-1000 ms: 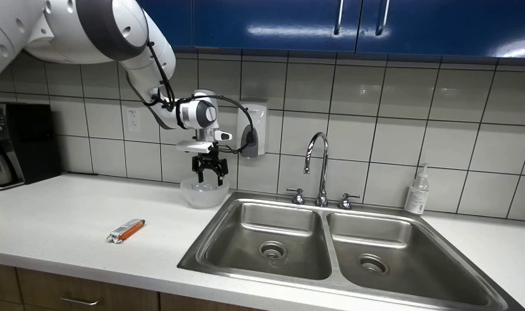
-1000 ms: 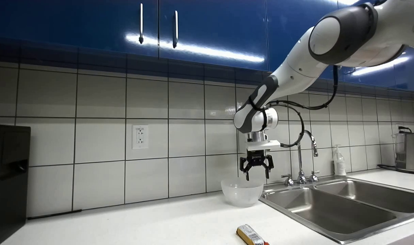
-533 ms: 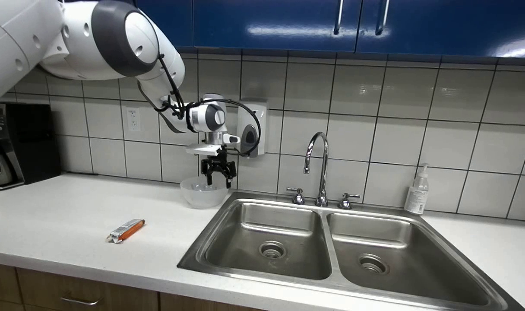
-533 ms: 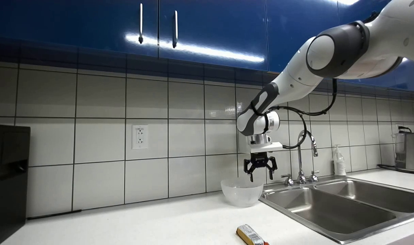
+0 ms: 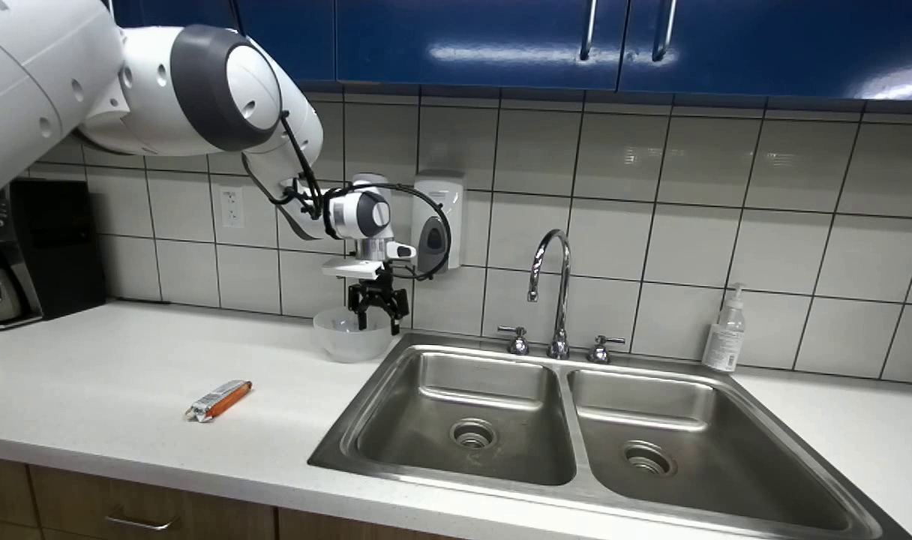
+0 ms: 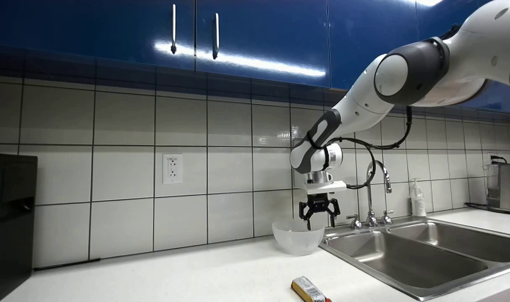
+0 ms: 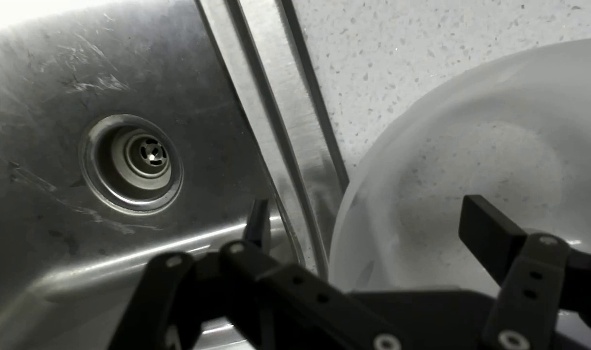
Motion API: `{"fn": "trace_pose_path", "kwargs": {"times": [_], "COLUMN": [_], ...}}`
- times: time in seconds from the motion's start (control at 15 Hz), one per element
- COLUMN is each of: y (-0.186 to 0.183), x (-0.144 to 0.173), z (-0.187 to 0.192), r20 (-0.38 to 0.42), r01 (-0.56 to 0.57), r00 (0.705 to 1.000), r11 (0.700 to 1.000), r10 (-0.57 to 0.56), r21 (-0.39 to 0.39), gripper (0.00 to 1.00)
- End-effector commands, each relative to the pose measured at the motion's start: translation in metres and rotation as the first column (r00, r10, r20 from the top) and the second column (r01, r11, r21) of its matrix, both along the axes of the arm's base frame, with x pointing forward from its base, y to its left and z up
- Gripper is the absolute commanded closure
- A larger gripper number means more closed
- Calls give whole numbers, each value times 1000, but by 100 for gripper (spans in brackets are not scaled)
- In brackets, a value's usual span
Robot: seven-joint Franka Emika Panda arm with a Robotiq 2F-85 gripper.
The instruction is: Put the bowl in the sink on the left.
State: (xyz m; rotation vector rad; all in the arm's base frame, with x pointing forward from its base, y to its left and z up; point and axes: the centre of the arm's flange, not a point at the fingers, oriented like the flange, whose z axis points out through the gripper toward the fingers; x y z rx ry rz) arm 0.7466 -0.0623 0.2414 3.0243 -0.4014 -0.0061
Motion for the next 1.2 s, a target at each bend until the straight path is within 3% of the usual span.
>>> {"fn": "trace_pose_path", "kwargs": {"times": [0.0,0.2,0.33,0.87,1.0,1.13], "y": [5,7,6,5,5,5], "x": [12,13,12,13,12,13], "z": [4,3,2,6,8,10], "r20": [-9,-8,-6,2,7,11], "r01": [-2,-3,-3,0,-2,-5], "r00": [1000,1000,1000,1000,1000,1000], "r11": [1000,1000,1000,1000,1000,1000], "r10": [2,3,3,0,2,5], "r21": [12,10,10,7,9,6], "gripper": [0,0,26,89,100,100]}}
